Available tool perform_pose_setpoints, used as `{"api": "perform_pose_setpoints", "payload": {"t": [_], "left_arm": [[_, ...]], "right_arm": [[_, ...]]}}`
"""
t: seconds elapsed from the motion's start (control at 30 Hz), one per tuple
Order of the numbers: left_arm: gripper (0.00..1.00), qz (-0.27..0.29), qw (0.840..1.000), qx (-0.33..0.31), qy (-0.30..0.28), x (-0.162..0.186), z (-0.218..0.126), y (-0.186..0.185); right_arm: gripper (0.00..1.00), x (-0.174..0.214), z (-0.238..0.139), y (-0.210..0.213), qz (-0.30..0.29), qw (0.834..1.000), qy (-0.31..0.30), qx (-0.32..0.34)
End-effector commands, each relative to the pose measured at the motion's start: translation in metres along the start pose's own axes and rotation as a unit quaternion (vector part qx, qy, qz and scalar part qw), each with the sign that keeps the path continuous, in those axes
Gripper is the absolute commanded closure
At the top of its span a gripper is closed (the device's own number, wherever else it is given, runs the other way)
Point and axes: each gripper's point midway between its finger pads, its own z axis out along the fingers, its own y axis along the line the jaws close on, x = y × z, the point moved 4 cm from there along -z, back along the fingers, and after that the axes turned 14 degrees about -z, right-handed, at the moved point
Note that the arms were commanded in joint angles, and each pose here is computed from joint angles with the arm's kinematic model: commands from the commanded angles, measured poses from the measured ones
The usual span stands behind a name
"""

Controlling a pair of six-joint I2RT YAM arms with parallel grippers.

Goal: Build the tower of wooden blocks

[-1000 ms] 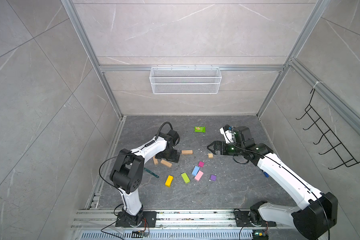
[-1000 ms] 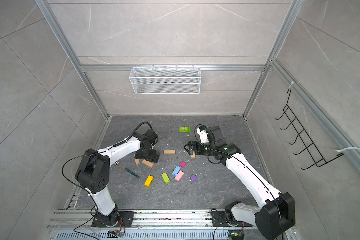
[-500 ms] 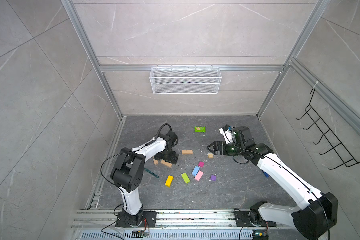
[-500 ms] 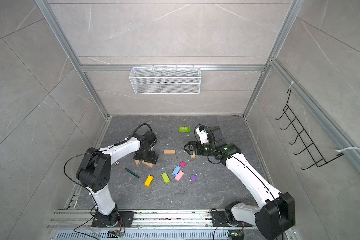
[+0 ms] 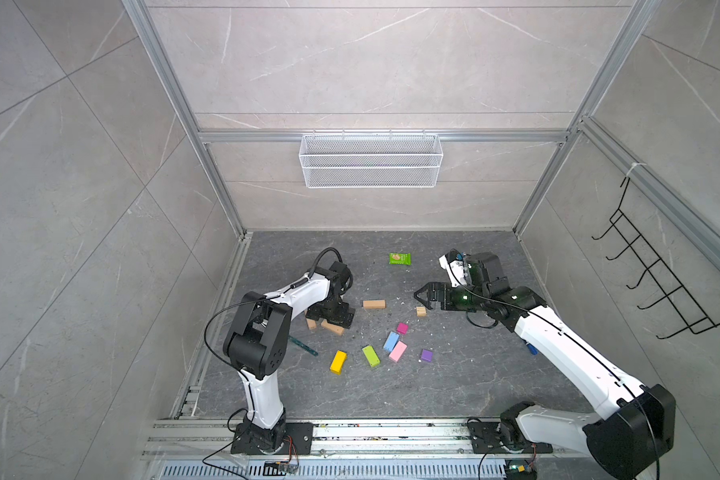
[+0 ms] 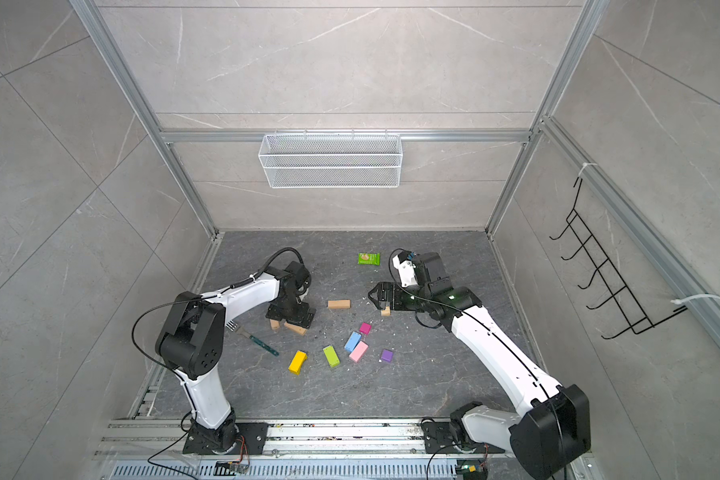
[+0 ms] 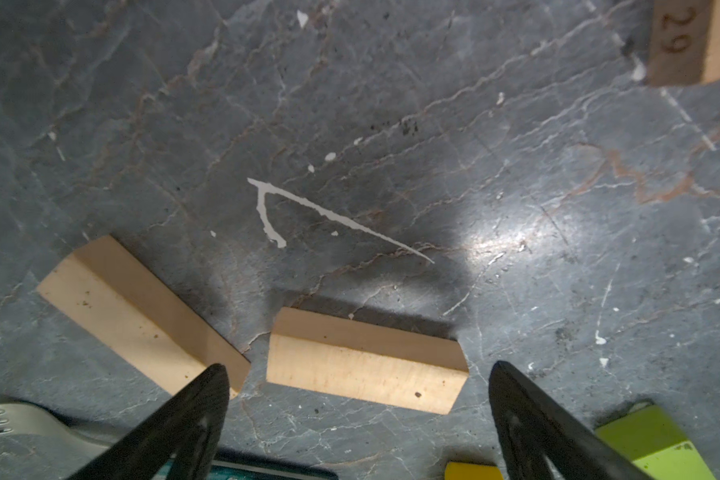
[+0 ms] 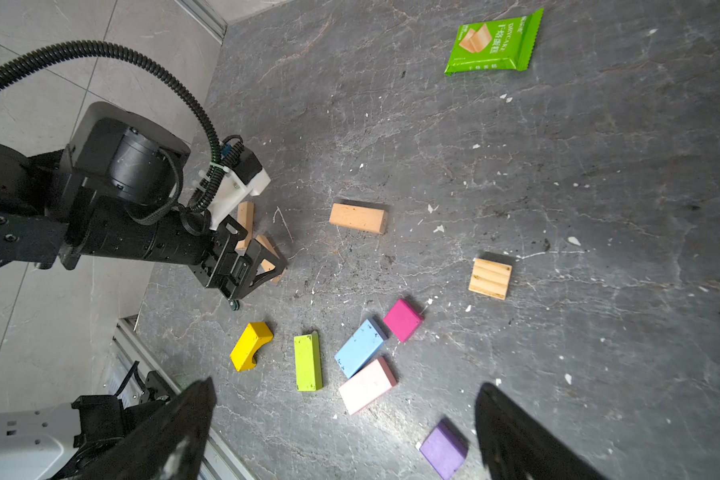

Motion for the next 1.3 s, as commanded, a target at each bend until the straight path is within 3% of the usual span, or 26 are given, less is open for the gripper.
{"api": "perform_pose_setpoints", "payload": {"t": [0.0, 0.43, 0.87, 1.27], "left_arm": [[0.00, 0.011, 1.000, 0.012, 0.018, 0.003, 0.008, -0.002], [0.06, 0.001, 0.999, 0.020, 0.044, 0.008, 0.015, -0.005], [0.11, -0.084, 0.994, 0.033, 0.055, 0.015, 0.010, -0.008], [0.12, -0.108, 0.993, 0.003, 0.044, 0.012, 0.023, -0.004]], "right_arm": [[0.01, -0.012, -0.007, 0.003, -0.021, 1.000, -0.018, 0.007], [0.01, -0.012, -0.007, 0.000, -0.021, 1.000, -0.015, 0.016], [0.01, -0.010, -0.006, -0.001, -0.018, 1.000, -0.012, 0.019], [0.01, -0.007, -0.004, -0.003, -0.015, 1.000, -0.008, 0.019]]}}
